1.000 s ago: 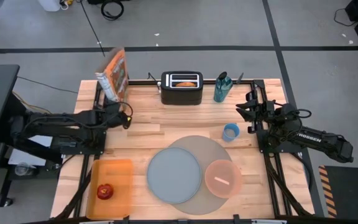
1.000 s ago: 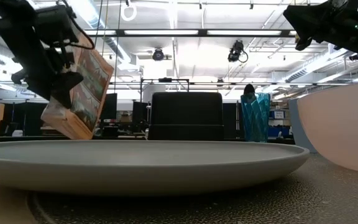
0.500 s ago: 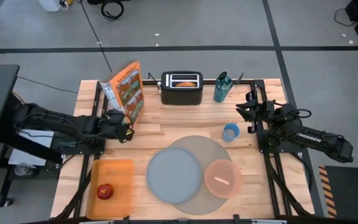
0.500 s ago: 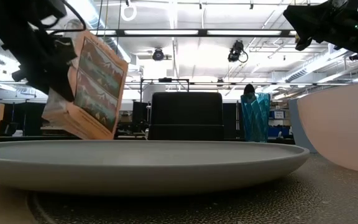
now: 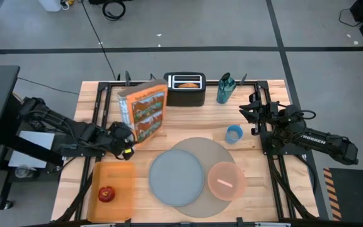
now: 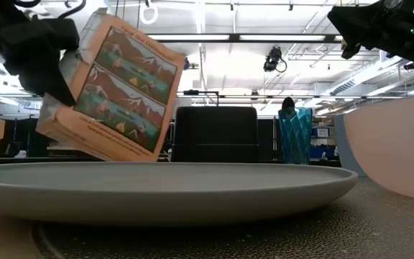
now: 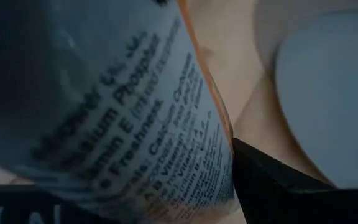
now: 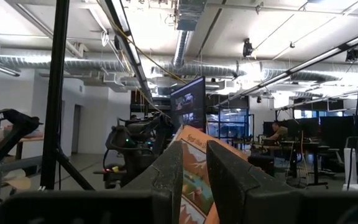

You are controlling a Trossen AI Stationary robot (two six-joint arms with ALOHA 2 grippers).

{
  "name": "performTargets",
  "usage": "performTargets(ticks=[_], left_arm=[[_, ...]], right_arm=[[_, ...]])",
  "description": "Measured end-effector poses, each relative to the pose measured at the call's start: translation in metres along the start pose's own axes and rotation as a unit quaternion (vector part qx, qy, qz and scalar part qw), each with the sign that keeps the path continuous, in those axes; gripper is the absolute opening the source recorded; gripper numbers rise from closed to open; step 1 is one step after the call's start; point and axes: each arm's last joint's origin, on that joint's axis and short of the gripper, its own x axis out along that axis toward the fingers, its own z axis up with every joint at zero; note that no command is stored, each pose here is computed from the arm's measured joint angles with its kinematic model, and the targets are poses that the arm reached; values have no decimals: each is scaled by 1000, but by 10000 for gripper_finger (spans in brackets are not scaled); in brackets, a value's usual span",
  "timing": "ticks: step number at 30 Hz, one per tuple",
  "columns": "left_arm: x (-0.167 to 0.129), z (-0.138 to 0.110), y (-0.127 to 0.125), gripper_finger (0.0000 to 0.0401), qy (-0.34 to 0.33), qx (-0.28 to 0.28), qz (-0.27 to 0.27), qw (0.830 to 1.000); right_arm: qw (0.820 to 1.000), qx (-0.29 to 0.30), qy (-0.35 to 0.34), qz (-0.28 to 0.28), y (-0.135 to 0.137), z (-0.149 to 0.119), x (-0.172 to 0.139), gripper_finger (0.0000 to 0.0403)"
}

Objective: Arrange a breakfast setting
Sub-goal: Pour the cereal from the yellow cereal box into the orange bowl on the brown placemat

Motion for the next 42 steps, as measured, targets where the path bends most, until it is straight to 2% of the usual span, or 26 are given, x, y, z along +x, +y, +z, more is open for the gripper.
performTargets(ticks=[7,16,20,25,30,35,39,42], left_arm=[[0,5,-7,175,-27,40,-30,998],[-1,11,-6,175,-27,80,-33,996],[-13,29,-10,175,-48,107,-41,992],[-29,51,-8,175,-45,154,-25,987],[-37,72,-10,175,-35,199,-49,978],[-35,93,-21,175,11,244,-92,965],[-30,107,-28,175,76,284,-79,952],[-29,119,-33,175,100,300,-72,946]], right_arm=[[1000,16,15,-3,-1,-4,1,78],[999,29,37,-7,-3,-10,3,78],[998,33,43,-8,-4,-12,4,78],[997,35,60,-14,-6,-17,5,78],[996,30,81,-21,-8,-23,7,78],[994,57,91,-34,-9,-27,8,78],[988,74,123,-53,-10,-31,10,78],[979,86,170,-69,-9,-34,14,78]])
